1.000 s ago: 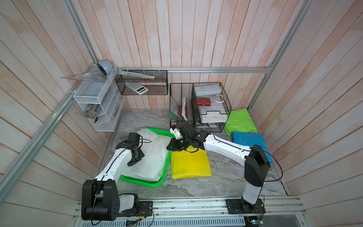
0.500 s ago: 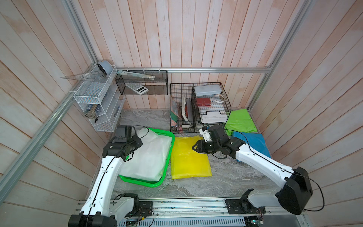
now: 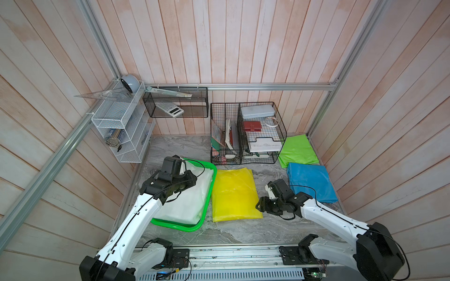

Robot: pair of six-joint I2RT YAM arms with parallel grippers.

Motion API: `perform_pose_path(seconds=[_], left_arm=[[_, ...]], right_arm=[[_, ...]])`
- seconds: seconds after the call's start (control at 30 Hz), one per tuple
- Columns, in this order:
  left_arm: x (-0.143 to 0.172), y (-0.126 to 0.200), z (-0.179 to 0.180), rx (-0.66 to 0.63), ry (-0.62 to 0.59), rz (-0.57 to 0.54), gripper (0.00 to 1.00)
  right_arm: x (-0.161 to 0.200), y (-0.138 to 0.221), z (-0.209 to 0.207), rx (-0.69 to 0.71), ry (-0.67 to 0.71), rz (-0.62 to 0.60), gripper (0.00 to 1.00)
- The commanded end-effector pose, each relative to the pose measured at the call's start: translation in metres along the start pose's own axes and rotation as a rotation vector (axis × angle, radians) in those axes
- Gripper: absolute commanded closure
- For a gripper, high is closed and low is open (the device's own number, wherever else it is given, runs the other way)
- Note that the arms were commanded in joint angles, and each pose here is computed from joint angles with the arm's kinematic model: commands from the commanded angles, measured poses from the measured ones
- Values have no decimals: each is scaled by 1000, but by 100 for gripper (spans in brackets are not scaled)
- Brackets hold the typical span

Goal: Put the folded raincoat in the basket
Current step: Pick up the raincoat from the center of the board.

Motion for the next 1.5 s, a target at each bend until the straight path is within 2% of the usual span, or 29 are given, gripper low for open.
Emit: perform_pose_path(seconds=[0.0, 0.17, 0.3, 0.47, 0.5, 0.67, 0.8, 0.97, 1.03, 1.17, 1.37, 1.47], left_arm=[[-1, -5, 3, -14, -20, -20, 67], [0, -8, 1, 7, -10, -22, 67], [-2, -6, 2, 1, -16, -28, 67], [-2, -4, 0, 6, -15, -32, 67], [-2, -5, 0, 7, -12, -33, 67], [-2, -5, -4, 25, -8, -26, 68], [-1, -1, -27, 122, -50, -25, 69], [3, -3, -54, 155, -89, -1, 69], [8, -9, -68, 162, -112, 17, 69], [25, -29, -103, 177, -177, 54, 68], [47, -71, -143, 131, -260, 117, 68], [51, -97, -151, 105, -239, 139, 67]], right_arm=[[3, -12, -2, -3, -11, 49, 39], [9, -31, -2, 20, 0, 158, 43], [10, -36, -3, 17, -4, 176, 48], [10, -37, -2, 11, -3, 181, 60], [10, -37, -2, 11, -4, 181, 63], [9, -33, -5, 8, -19, 174, 99], [9, -21, -11, 8, -42, 160, 100], [20, 3, -26, 40, -54, 152, 100], [26, 12, -39, 98, -59, 139, 100], [35, 30, -64, 229, -102, 112, 100], [48, 43, -80, 236, -263, 32, 100], [49, 47, -83, 196, -307, -32, 100]])
Point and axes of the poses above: each gripper's point midway between its finger pads, its own y axis back along the fingers, its own z axis along the line the jaws close on, x = y × z, the point moved 3 cm from there along y, back along the fingers, and after that the axes turned 7 degrees about -y, right-handed, at the moved point
